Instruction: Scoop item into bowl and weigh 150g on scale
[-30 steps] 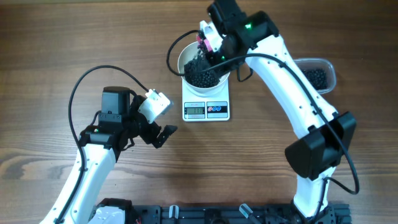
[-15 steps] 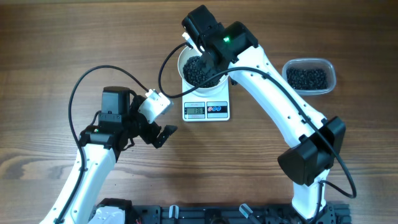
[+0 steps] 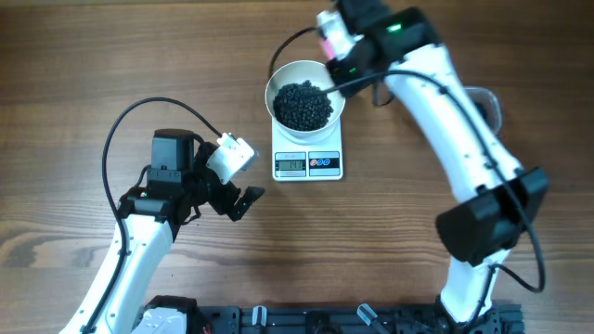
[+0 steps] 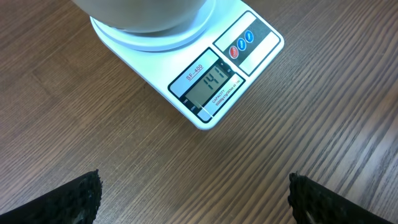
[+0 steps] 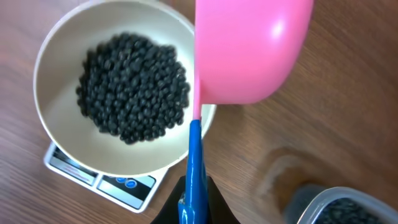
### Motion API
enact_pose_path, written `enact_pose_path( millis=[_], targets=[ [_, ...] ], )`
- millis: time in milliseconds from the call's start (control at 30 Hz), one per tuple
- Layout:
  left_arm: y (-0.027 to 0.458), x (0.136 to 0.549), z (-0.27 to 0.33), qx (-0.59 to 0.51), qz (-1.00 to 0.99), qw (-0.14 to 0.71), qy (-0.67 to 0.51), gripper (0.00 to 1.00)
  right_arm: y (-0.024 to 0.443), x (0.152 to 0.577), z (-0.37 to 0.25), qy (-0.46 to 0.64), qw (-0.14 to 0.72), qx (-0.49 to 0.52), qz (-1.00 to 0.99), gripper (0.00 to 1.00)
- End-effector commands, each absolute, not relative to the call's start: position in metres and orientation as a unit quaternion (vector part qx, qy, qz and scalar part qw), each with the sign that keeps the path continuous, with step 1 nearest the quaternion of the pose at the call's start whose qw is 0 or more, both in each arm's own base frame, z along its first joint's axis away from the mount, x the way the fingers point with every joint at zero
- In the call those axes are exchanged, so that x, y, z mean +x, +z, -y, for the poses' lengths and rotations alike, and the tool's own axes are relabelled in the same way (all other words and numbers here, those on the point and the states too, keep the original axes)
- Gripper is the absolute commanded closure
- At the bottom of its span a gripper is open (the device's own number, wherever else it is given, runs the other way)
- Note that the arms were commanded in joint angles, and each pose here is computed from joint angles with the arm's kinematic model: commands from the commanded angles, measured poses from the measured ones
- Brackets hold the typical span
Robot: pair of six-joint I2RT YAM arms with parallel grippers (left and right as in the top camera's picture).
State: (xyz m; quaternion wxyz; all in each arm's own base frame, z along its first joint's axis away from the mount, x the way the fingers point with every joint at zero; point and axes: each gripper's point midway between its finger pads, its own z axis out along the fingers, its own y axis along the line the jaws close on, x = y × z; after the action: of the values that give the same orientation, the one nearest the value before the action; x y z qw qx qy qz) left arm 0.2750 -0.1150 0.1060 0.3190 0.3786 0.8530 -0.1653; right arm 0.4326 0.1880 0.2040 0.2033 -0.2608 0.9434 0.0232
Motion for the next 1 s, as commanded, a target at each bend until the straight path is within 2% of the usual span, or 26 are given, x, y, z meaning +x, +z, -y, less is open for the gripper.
enact_pose_path(
  millis=[0, 167, 367, 467, 633, 967],
  targets=[
    [0.106, 0.271, 0.119, 0.390, -0.845, 0.322, -0.172, 0.00, 0.259, 0.431, -0.176, 0.124, 0.253, -0.205, -0.937, 0.96],
    [0.106, 0.271, 0.119, 0.390, -0.845, 0.322, -0.173, 0.00, 0.280, 0.437, -0.127, 0.163, 0.266, -0.132, -0.941, 0.96],
    [0.106, 0.271, 0.119, 0.390, -0.845, 0.322, -0.172, 0.00, 0.260, 0.413, -0.042, 0.140, 0.191, -0.029, -0.971, 0.96],
    [0.106, 0.271, 0.119, 0.390, -0.845, 0.322, -0.172, 0.00, 0.237, 0.385, 0.002, 0.116, 0.126, 0.001, -0.985, 0.96],
    [0.106, 0.271, 0.119, 0.390, -0.845, 0.322, -0.173, 0.00, 0.189, 0.356, 0.026, 0.064, 0.036, 0.014, -0.997, 0.96],
    [0.106, 0.271, 0.119, 0.390, -0.845, 0.322, -0.172, 0.00, 0.111, 0.340, 0.037, 0.032, -0.016, 0.018, -0.999, 0.96]
  ],
)
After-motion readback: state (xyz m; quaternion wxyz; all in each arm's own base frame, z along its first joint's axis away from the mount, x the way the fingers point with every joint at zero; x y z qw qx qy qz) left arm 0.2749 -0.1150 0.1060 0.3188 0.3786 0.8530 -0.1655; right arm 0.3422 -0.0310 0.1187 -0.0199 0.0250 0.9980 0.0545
